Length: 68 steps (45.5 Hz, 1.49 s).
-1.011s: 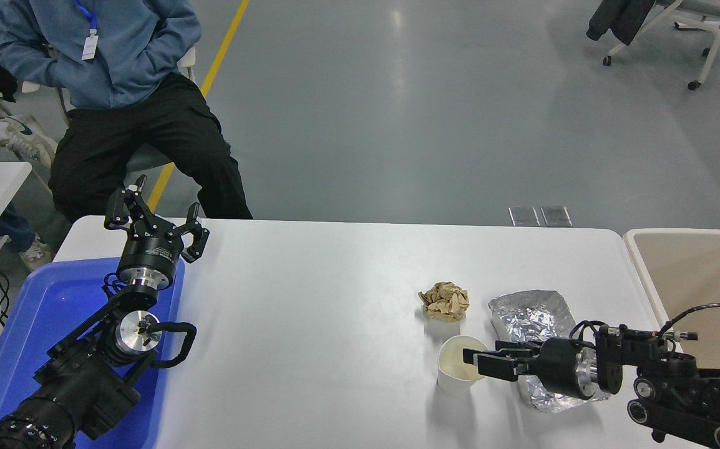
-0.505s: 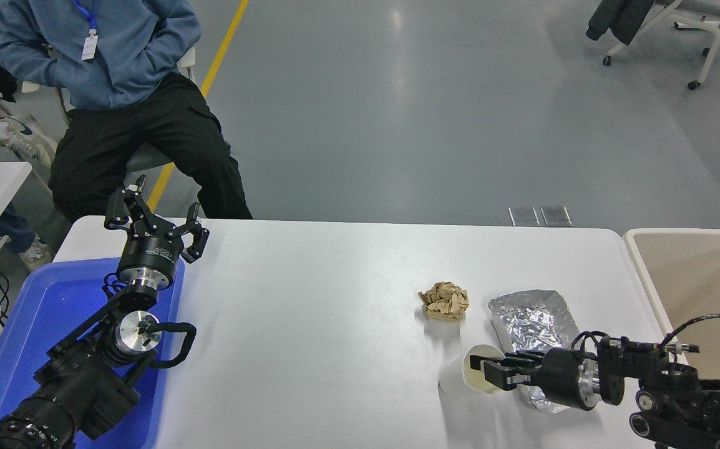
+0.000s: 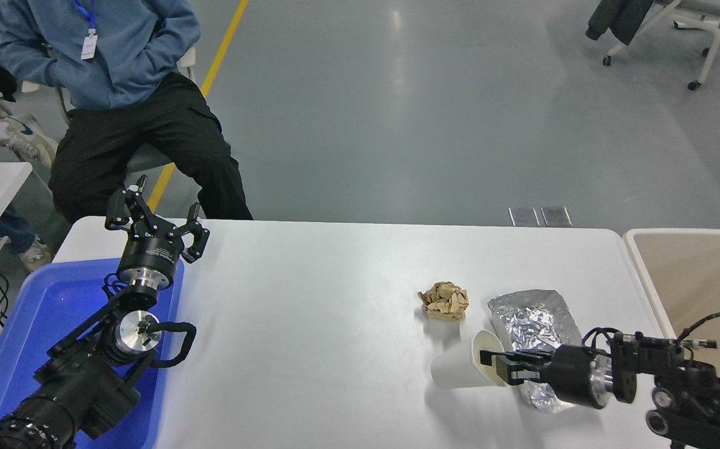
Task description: Dispose of the paper cup in the dustbin
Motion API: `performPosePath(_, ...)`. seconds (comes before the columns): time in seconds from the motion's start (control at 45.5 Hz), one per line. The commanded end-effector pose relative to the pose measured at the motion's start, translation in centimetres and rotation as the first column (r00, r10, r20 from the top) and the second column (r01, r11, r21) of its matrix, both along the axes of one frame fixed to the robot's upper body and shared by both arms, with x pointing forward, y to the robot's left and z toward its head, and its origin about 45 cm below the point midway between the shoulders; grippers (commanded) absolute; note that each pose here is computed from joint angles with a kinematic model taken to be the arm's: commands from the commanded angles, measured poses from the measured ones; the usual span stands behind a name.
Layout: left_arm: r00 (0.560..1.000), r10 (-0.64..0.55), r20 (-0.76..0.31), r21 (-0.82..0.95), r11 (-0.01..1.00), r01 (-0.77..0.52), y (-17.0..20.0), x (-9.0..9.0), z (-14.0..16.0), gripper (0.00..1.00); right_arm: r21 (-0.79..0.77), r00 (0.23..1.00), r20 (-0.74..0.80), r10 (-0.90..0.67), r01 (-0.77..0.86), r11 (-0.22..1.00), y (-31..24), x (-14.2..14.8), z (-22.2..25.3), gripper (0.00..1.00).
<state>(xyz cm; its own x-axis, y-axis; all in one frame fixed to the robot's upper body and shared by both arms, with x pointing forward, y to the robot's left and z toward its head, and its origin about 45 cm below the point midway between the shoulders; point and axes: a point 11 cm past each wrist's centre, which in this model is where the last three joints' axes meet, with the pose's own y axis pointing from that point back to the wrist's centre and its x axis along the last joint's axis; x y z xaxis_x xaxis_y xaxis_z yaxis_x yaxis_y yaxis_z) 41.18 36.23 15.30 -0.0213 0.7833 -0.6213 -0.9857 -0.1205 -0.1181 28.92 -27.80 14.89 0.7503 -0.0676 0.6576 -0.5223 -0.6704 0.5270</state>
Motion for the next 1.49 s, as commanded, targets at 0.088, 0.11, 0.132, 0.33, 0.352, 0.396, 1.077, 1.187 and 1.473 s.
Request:
performPosePath(0.088, 1.000, 0.001, -0.001, 0.000, 1.000, -0.001, 0.0, 0.0, 0.0, 1.00, 0.130, 0.996, -0.026, -0.085, 0.087, 0.988, -1.3, 0.6, 8.0, 0.00)
performPosePath(0.11, 1.000, 0.000, 0.000, 0.000, 1.000, 0.000, 0.0, 0.0, 0.0, 1.00, 0.142, 0.995, -0.030, -0.096, 0.100, 0.985, -1.4, 0.8, 8.6, 0.00)
performPosePath(0.132, 1.000, 0.001, -0.001, 0.000, 1.000, -0.001, 0.0, 0.0, 0.0, 1.00, 0.157, 0.994, -0.035, -0.108, 0.112, 0.981, -1.5, 1.0, 9.2, 0.00)
performPosePath(0.33, 1.000, 0.002, 0.000, 0.002, 1.000, -0.002, 0.1, 0.0, 0.0, 1.00, 0.315, 0.972, -0.084, -0.218, 0.234, 0.920, -3.0, 3.7, 15.0, 0.00)
performPosePath(0.352, 1.000, 0.002, 0.000, 0.002, 1.000, -0.002, 0.1, 0.0, 0.0, 1.00, 0.334, 0.969, -0.088, -0.229, 0.246, 0.910, -3.3, 4.0, 15.8, 0.00)
performPosePath(0.396, 1.000, 0.002, 0.000, 0.002, 1.000, -0.002, 0.1, 0.0, 0.0, 1.00, 0.373, 0.965, -0.094, -0.246, 0.263, 0.890, -3.6, 4.5, 17.3, 0.00)
performPosePath(1.077, 1.000, 0.003, -0.002, 0.002, 1.000, -0.003, 0.1, -0.1, -0.1, 1.00, 0.537, 0.513, -0.390, -0.764, 0.801, 0.264, -21.8, 11.2, 20.9, 0.00)
performPosePath(1.187, 1.000, 0.003, -0.002, 0.002, 1.000, -0.003, 0.1, -0.1, -0.1, 1.00, 0.505, 0.376, -0.448, -0.811, 0.855, 0.118, -25.8, 10.6, 19.2, 0.00)
performPosePath(1.473, 1.000, 0.003, -0.003, 0.002, 1.000, -0.003, 0.2, -0.1, -0.1, 1.00, 0.406, 0.080, -0.461, -0.884, 0.904, -0.130, -33.5, 7.3, 15.8, 0.00)
